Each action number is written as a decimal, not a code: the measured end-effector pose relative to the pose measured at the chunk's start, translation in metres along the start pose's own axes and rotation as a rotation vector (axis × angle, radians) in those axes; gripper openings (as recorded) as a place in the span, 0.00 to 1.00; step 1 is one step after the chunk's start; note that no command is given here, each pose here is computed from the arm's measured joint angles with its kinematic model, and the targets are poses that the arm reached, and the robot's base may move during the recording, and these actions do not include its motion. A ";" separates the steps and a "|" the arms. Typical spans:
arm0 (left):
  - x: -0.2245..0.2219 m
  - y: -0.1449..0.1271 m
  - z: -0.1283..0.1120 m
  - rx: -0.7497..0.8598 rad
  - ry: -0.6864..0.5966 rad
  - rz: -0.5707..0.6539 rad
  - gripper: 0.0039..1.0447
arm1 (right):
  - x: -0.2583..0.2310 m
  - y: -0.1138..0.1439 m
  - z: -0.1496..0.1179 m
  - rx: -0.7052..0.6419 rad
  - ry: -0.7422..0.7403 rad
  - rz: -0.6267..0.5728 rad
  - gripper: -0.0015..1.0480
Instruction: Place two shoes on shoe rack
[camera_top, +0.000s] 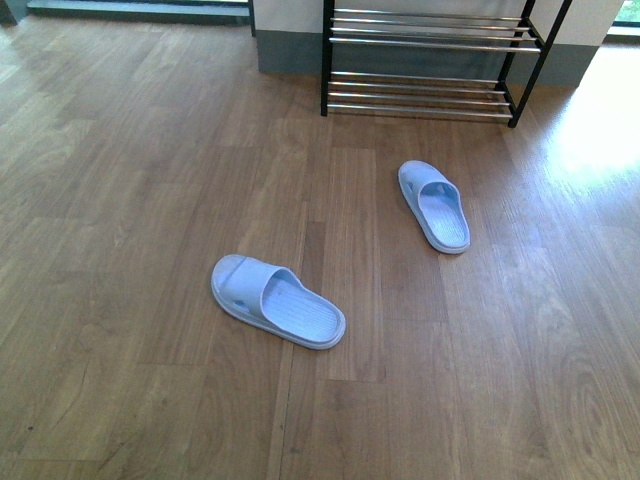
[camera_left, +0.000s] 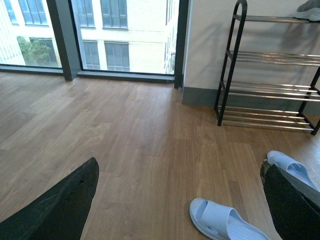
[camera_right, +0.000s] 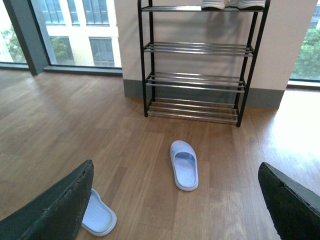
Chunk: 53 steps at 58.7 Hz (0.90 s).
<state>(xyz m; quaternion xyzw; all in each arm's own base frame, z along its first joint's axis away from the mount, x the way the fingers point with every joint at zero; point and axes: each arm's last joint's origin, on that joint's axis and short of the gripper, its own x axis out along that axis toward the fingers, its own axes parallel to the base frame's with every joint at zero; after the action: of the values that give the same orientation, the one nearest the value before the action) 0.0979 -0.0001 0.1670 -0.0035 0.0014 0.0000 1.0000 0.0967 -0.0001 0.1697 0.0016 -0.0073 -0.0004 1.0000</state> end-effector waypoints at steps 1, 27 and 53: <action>0.000 0.000 0.000 0.000 0.000 0.000 0.91 | 0.000 0.000 0.000 0.000 0.000 0.000 0.91; 0.000 0.000 0.000 0.000 0.000 -0.002 0.91 | 0.000 0.000 0.000 0.000 0.000 0.000 0.91; 0.000 0.000 0.000 0.000 0.000 -0.002 0.91 | 0.000 0.000 0.000 0.000 0.001 0.000 0.91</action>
<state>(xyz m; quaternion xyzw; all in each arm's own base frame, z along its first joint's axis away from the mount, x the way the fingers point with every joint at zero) 0.0979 -0.0002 0.1670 -0.0035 0.0014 -0.0009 1.0000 0.0968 -0.0001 0.1695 0.0014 -0.0070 -0.0004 1.0000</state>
